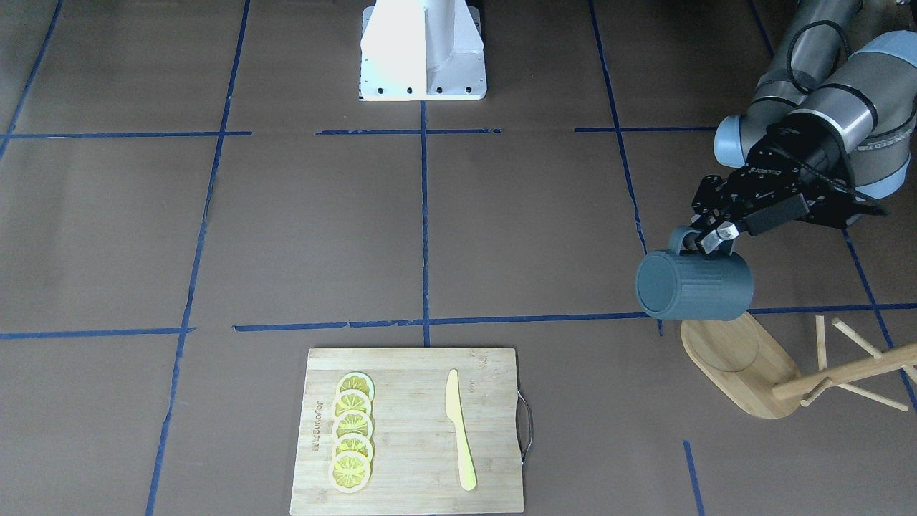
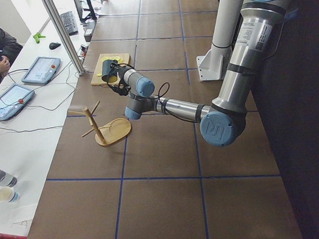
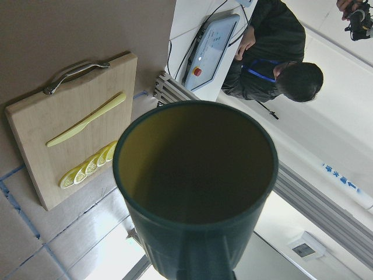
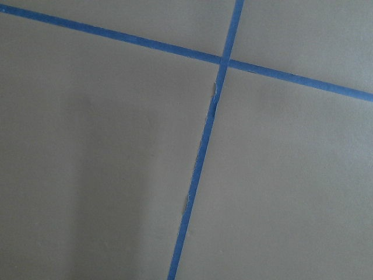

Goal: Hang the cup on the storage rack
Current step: 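Lower the mug's handle onto a rack peg with the left gripper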

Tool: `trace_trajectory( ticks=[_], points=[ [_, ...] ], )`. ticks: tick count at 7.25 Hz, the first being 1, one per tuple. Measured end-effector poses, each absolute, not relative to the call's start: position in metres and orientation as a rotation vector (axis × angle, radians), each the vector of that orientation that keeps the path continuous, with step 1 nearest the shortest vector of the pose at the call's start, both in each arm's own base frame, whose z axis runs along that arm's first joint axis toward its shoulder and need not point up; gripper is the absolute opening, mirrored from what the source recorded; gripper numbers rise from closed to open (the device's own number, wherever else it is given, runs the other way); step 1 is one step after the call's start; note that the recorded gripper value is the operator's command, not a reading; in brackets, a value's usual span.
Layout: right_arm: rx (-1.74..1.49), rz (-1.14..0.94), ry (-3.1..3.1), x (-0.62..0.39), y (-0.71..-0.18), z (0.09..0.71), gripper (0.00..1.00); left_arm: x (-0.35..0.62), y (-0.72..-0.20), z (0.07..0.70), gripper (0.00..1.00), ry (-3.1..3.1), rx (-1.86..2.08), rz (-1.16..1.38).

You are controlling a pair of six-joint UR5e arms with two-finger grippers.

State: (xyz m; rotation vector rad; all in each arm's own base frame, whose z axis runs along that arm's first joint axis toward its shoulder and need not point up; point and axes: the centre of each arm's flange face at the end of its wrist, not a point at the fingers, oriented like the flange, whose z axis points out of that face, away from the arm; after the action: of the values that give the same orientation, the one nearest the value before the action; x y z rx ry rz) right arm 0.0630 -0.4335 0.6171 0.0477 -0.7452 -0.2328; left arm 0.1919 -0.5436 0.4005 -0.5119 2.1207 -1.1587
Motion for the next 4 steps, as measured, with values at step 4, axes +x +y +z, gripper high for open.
trace_trajectory(
  ticks=[4],
  points=[
    [0.051,-0.234,-0.745,0.063,-0.434,0.616,1.0,0.149,-0.552,0.471,0.0,2.172,-0.55,-1.201]
  ],
)
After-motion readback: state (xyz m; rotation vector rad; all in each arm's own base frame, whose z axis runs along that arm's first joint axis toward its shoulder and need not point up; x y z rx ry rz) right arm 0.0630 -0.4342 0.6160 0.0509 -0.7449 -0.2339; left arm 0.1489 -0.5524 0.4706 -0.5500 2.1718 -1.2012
